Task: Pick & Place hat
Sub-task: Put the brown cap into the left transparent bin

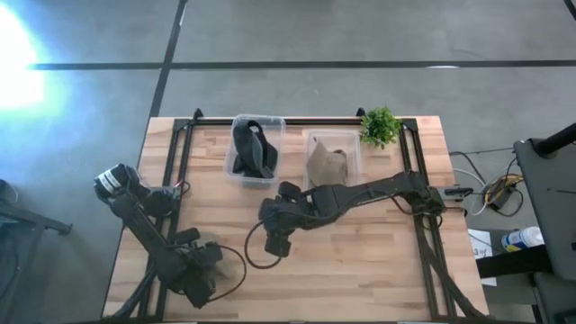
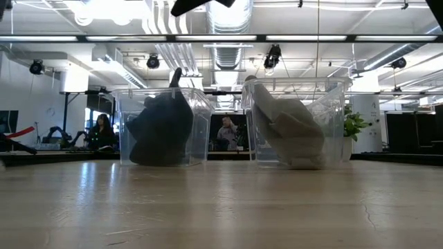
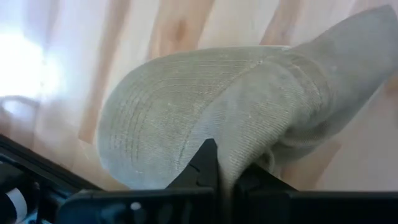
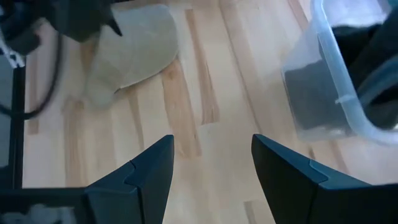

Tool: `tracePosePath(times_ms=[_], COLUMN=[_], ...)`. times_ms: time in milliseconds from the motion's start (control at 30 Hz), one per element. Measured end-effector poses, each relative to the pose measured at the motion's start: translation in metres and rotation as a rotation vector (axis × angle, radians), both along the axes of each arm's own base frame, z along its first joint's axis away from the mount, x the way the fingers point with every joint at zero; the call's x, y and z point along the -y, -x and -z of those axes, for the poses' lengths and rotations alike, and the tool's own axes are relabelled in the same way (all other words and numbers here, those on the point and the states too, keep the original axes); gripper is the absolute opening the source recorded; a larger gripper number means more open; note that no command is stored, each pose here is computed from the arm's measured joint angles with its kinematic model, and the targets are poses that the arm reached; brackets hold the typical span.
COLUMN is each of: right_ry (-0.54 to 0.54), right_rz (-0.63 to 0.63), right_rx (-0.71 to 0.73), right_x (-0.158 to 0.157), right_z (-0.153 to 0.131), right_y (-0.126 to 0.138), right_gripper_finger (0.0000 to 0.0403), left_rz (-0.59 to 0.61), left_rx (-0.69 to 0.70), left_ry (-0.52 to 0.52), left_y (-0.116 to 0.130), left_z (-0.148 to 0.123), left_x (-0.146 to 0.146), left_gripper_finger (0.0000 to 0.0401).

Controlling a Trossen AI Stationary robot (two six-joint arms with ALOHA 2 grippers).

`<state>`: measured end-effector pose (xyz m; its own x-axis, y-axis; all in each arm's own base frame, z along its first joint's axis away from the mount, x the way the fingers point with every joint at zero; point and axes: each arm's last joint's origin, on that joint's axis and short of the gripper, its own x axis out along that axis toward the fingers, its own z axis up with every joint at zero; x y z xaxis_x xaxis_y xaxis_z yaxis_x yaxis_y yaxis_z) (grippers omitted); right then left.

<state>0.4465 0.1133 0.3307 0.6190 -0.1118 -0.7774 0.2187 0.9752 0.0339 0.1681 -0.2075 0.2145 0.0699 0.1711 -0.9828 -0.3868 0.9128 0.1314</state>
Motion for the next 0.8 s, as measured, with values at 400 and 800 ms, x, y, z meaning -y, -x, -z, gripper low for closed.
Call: tracePosePath(times_ms=[400,800], right_ry=[-0.069,-0.284], right_rz=[0.110,0.088], right_rx=[-0.135,0.107], right_x=[-0.012,-0.015], right_z=[0.039,0.001], right_y=[0.010,0.025], right_gripper_finger=[0.0210,0.0210], left_rz=[0.028,-0.087], left_rx=[0.422,0.716], left_ry=[-0.033,-0.010], left_y=[-0.010,0.007], left_z=[-0.079,-0.137], left_x=[0.018,0.006], left_gripper_finger=[0.0001,0.0000])
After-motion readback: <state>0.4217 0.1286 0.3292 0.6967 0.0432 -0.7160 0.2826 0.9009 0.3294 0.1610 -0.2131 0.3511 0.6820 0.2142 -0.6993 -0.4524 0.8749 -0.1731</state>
